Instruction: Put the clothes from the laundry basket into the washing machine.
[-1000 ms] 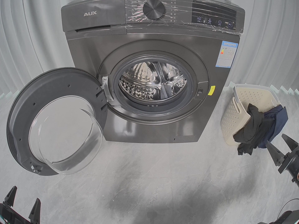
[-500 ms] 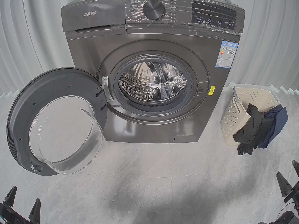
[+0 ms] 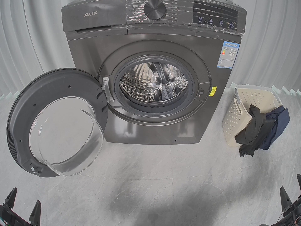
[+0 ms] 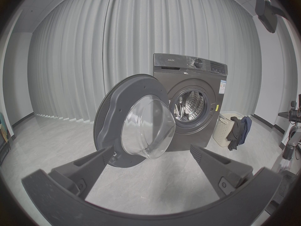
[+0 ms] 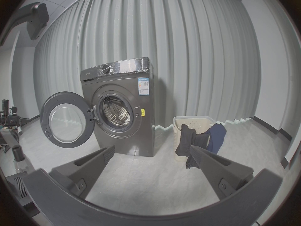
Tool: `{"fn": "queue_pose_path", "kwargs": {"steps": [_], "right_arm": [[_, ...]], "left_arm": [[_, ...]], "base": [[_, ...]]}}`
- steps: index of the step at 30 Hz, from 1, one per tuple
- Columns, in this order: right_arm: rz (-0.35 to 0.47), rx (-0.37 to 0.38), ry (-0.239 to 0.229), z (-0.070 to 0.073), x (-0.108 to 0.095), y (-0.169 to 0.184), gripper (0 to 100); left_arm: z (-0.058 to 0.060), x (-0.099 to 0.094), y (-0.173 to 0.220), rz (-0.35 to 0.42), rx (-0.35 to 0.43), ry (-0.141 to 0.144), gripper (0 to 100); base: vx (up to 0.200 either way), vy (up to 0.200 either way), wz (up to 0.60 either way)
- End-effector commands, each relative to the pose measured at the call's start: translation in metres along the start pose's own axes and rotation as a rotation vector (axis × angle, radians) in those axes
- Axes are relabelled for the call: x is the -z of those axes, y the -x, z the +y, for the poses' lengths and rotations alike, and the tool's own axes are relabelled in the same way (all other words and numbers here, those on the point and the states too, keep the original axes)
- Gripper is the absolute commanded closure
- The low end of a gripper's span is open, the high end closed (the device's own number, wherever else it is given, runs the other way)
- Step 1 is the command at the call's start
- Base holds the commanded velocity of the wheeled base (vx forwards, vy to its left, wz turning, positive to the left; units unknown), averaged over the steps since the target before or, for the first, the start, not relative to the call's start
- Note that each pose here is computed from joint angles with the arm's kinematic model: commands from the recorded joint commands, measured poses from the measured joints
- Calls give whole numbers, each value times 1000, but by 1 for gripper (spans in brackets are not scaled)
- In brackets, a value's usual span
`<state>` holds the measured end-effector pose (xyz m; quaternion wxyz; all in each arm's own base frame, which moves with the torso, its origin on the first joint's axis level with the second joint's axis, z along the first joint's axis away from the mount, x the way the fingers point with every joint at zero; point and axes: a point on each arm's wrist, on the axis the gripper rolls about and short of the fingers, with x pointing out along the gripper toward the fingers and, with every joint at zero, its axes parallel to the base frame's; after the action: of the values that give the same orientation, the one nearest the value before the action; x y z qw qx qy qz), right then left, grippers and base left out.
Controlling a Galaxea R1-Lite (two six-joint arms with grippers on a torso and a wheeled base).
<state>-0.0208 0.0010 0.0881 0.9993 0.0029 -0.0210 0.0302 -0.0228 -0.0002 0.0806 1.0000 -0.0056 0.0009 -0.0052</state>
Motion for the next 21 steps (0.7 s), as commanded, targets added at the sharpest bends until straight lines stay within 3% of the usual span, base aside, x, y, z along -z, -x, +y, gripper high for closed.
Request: {"fn": "queue_pose_path", "kwargs": {"steps": [1,6,10,13,14,16,21], "right_arm": [[-26,42,2,-1,6,2,0],[-12,91,1,-2,7,3,0],[7,296,6,-6,7,4,0],[20,274,-1,-6,7,5,0],[28,146,-52,-3,8,4,0],[34,76,-37,-1,12,3,0],[46,73,-8,-1,13,3,0]], "left_arm": [[0,5,0,-2,-1,1,0],[0,5,0,-2,0,3,0],[0,5,0,-2,0,3,0],[0,5,0,-2,0,3,0],[0,5,0,-2,0,3,0],[0,5,0,-2,0,3,0],[0,5,0,-2,0,3,0]], "base": [[0,0,0],[0,0,0],[0,0,0],[0,0,0],[0,0,0],[0,0,0],[0,0,0]]}}
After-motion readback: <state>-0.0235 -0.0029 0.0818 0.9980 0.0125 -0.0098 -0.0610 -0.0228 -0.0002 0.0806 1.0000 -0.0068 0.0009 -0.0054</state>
